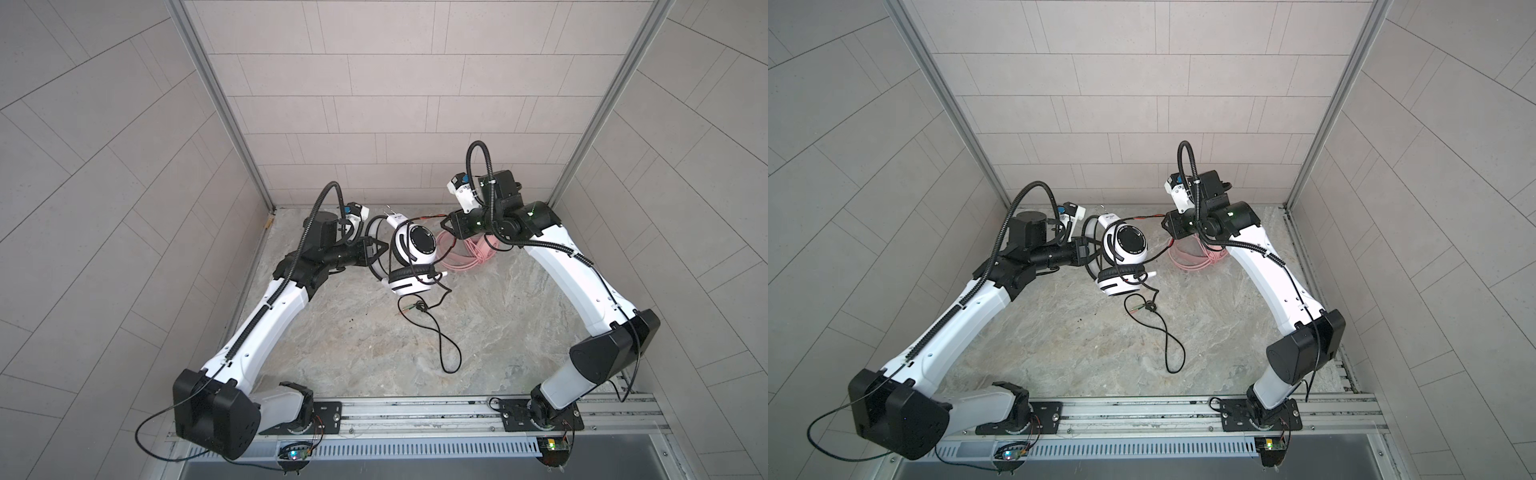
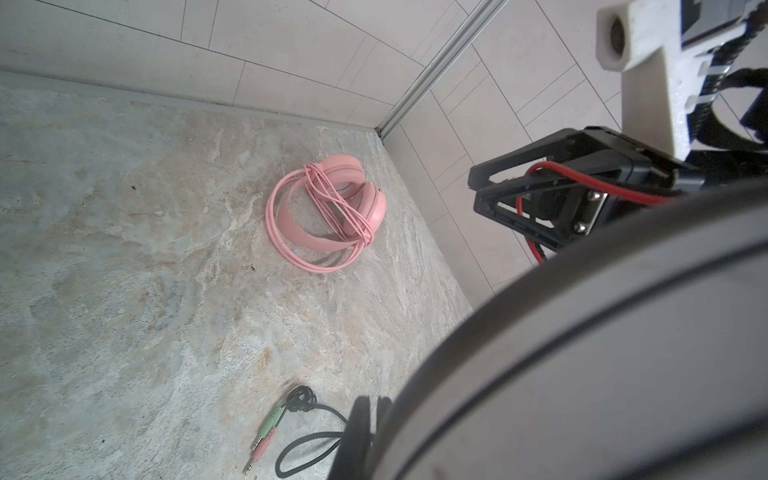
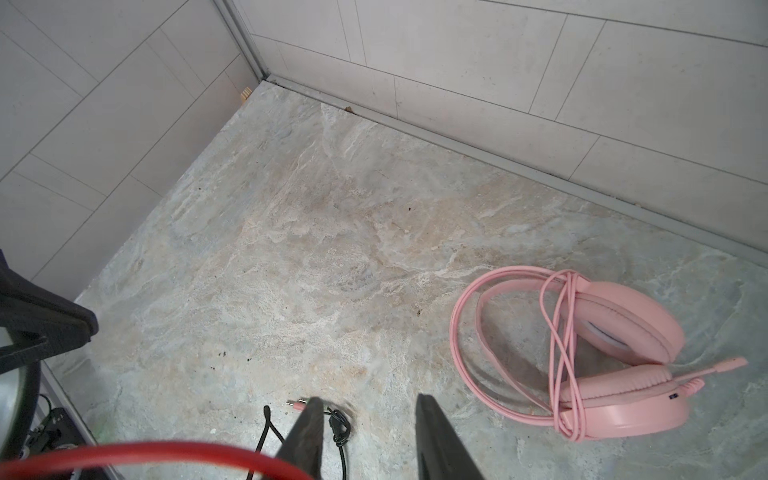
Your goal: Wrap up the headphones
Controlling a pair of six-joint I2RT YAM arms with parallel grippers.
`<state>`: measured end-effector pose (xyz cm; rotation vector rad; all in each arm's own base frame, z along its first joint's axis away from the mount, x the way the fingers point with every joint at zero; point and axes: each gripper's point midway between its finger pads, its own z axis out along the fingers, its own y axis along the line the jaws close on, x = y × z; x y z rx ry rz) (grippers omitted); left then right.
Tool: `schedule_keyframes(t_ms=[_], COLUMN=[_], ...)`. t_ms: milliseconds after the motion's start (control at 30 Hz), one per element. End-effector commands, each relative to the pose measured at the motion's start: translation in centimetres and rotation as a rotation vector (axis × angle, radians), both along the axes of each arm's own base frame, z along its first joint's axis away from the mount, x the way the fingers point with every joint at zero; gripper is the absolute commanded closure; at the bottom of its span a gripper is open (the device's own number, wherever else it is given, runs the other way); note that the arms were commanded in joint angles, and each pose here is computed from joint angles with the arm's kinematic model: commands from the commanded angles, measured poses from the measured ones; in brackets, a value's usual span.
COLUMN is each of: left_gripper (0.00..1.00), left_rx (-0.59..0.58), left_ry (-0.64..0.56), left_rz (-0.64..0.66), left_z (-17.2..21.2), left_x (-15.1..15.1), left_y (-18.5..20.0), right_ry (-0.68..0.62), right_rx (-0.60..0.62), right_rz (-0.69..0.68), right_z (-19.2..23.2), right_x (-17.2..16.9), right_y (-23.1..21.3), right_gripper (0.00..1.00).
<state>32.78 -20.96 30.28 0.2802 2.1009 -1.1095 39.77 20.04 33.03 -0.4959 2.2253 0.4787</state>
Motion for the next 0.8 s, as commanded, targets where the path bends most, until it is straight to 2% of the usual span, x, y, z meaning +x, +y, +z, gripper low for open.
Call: schedule_keyframes(t_ms=[0, 167, 233, 333, 567, 667, 767], left_gripper=[1.00, 1.00, 1.00, 1.00, 1.00, 1.00, 1.00], left_rx=[-0.079, 0.059, 0.104, 0.114, 0.093, 0.092, 0.093], left_ry=[-0.065, -0.016, 0.009, 0.043, 0.097, 0.103, 0.123], left_rz=[-0.032, 0.002, 0.018, 0.033, 0.038, 0.047, 0.077], left_z=[3.9, 2.0, 1.1, 0.4, -0.5, -0.7, -1.0], left_x=[-0.5, -0.2, 0.1, 0.8, 1.9, 2.3, 2.8], left_y=[0.0, 1.3, 1.9, 2.4, 2.6, 2.8, 3.2], right_ry=[-0.063, -0.046, -0.041, -0.016, 0.006, -0.001, -0.030], right_rx=[0.026, 0.159, 0.171, 0.171, 0.344, 0.478, 0.509], right_rz=[-0.068, -0.142, -0.126, -0.110, -0.136, -0.102, -0.043], right_z=[2.3, 1.6, 1.2, 0.2, 0.5, 1.8, 1.9], right_x=[0.0, 0.0, -0.7, -1.8, -2.6, -2.7, -3.7], right_y=[-2.1, -4.5, -4.4, -4.5, -6.5, -6.2, -4.8], right_gripper=[0.55, 0.41, 0.34, 0.25, 0.22, 0.22, 0.22])
